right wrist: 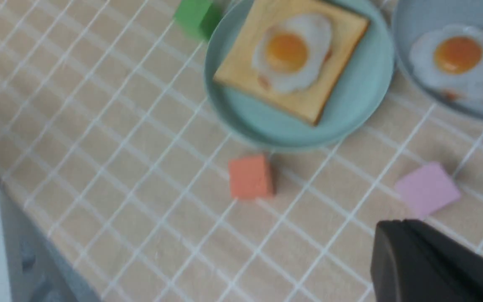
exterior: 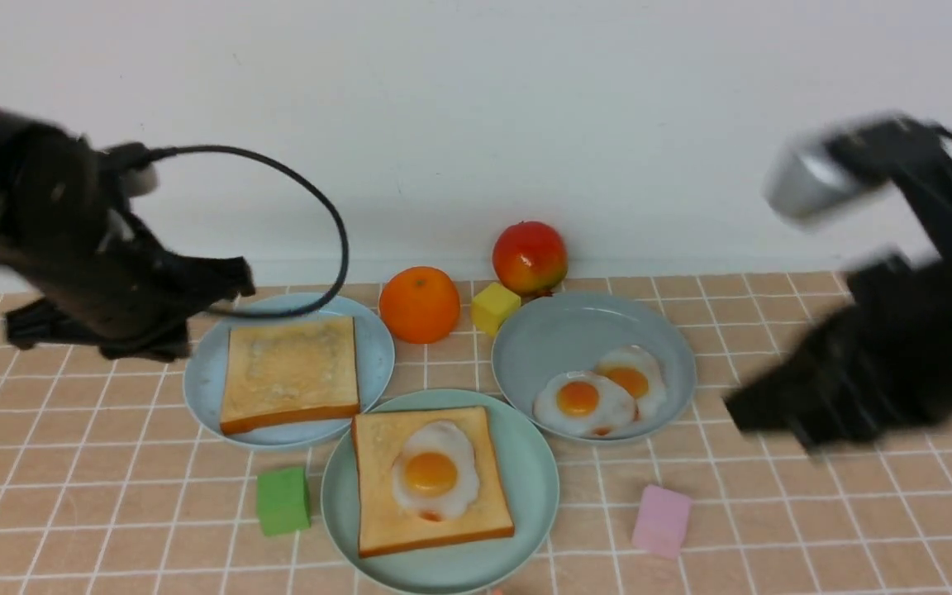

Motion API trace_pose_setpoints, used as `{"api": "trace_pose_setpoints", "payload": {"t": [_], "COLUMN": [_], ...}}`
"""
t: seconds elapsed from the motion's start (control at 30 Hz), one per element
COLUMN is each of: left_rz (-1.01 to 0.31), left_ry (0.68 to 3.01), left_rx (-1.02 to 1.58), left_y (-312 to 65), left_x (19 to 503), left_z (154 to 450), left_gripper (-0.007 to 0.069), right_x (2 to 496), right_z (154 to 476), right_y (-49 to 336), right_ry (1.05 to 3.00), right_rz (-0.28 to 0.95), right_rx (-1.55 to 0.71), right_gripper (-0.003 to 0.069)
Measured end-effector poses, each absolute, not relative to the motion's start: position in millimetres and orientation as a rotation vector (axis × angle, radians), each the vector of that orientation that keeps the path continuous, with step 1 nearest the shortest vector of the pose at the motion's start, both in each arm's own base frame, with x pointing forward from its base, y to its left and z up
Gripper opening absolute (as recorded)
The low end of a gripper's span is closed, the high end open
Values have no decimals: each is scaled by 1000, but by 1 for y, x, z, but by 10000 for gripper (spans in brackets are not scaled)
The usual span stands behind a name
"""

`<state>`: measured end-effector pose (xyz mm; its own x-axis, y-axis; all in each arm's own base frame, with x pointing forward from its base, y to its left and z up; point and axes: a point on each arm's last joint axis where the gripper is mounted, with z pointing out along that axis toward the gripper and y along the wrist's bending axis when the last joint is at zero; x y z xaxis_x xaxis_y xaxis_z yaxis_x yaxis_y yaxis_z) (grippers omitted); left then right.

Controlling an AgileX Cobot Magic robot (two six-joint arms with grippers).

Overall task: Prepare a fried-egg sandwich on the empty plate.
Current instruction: Use the left arm to grab a slice of bread, then use the left arm to place a slice of bread on the fried egg in the middle

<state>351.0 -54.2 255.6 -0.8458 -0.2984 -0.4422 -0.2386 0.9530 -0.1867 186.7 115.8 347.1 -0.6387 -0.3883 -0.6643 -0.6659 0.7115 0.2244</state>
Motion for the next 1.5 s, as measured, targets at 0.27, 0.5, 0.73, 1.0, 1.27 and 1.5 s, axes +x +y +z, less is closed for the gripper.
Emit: {"api": "trace_pose_setpoints", "payload": {"t": [0.27,0.5,0.73,1.0,1.27,1.5], "left_rz": [-257,-233,-292,-293,-474,-700], "left_ry": [2711,2789,2840,2845,2624,2546], "left_rx": [-485,-450,-429,-357,-300,-145], "left_y": [-38,-38,-42,-41,-53,-106], "left_x": [403,422,431,427,393,326], "left_z": [231,192,159,171,276,295], "left_gripper": [158,318,228,72,48,46], "right_x": [139,122,122,120,119,119], "right_z": [352,360,359,358,358,358], "right_y": [100,93,94,95,95,95], "right_ry": [2194,2131,2136,2153,2157,2157], "right_rz": [625,625,636,670,672,671], "right_rx": [-884,-883,-881,-892,-896,-896], "right_gripper": [-3,1,5,13,18,25]}}
